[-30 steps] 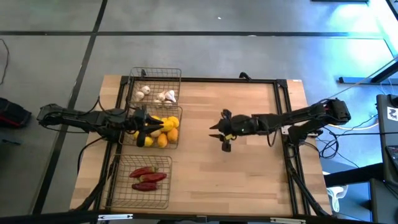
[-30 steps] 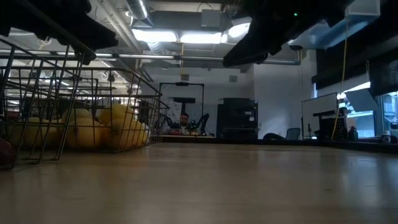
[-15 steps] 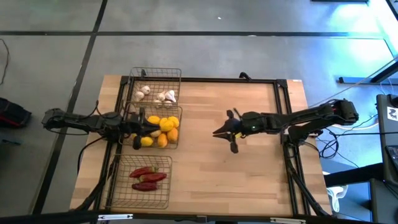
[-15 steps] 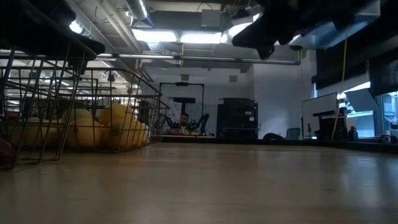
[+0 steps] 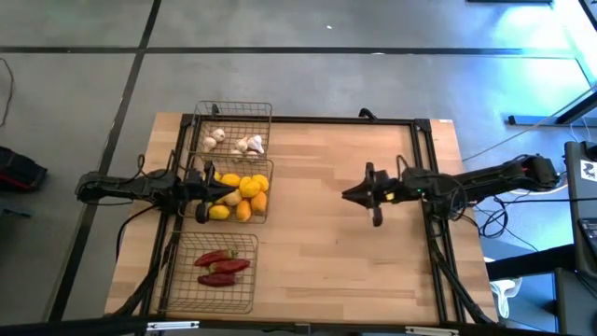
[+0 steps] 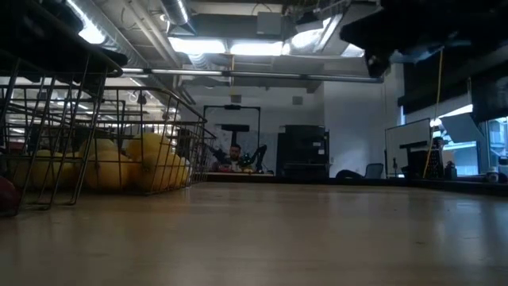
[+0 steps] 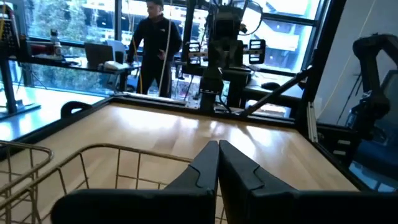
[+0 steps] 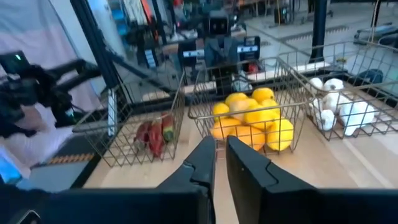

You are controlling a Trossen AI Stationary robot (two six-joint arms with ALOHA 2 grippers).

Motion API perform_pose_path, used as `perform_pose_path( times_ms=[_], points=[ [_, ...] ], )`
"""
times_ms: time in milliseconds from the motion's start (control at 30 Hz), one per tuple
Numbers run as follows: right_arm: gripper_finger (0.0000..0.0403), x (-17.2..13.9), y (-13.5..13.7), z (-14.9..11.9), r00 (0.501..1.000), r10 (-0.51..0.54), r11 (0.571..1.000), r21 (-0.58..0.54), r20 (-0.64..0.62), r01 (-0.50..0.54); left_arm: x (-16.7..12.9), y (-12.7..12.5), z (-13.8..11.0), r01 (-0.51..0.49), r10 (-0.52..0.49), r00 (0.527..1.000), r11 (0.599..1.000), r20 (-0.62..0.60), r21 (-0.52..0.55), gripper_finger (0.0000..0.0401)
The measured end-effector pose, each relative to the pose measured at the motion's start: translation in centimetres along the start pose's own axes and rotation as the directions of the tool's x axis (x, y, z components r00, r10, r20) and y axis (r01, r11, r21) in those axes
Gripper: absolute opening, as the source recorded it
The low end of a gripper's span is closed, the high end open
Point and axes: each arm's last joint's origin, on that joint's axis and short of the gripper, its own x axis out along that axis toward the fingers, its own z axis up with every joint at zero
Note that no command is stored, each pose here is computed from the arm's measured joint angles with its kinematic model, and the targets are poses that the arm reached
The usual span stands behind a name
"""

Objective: Sort produce into baskets
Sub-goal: Return to Home Position

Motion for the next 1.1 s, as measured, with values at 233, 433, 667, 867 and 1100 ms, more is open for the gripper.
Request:
perform_pose_path(
  times_ms=[233,433,667,867,1100],
  points=[
    [0.0040,-3.0,-0.6,-1.9,0.996,-0.050,0.999,0.023,0.070,0.048,0.0,0.0,0.0,-0.003,0.003,1.000,1.000,-0.004,0.029,0.0002],
    [0.0040,-4.9,-0.8,-3.1,0.996,-0.050,0.999,0.014,0.077,0.049,0.0,0.0,0.0,-0.003,0.003,1.000,1.000,-0.005,0.029,0.0010],
    [0.0040,-7.7,-1.3,-5.0,0.992,-0.053,0.998,0.049,0.119,0.047,0.0,0.0,0.0,-0.003,0.003,1.000,1.000,-0.005,0.030,0.0010],
    [0.0040,-9.6,-1.5,-6.5,0.994,-0.006,0.999,0.044,0.109,0.001,0.0,0.0,0.0,-0.003,0.003,1.000,1.000,-0.005,0.030,0.0006],
    [0.0040,-10.9,-1.6,-6.8,0.993,-0.030,0.999,0.030,0.116,0.026,0.0,0.0,0.0,-0.003,0.003,1.000,1.000,-0.004,0.029,0.0006]
  ],
)
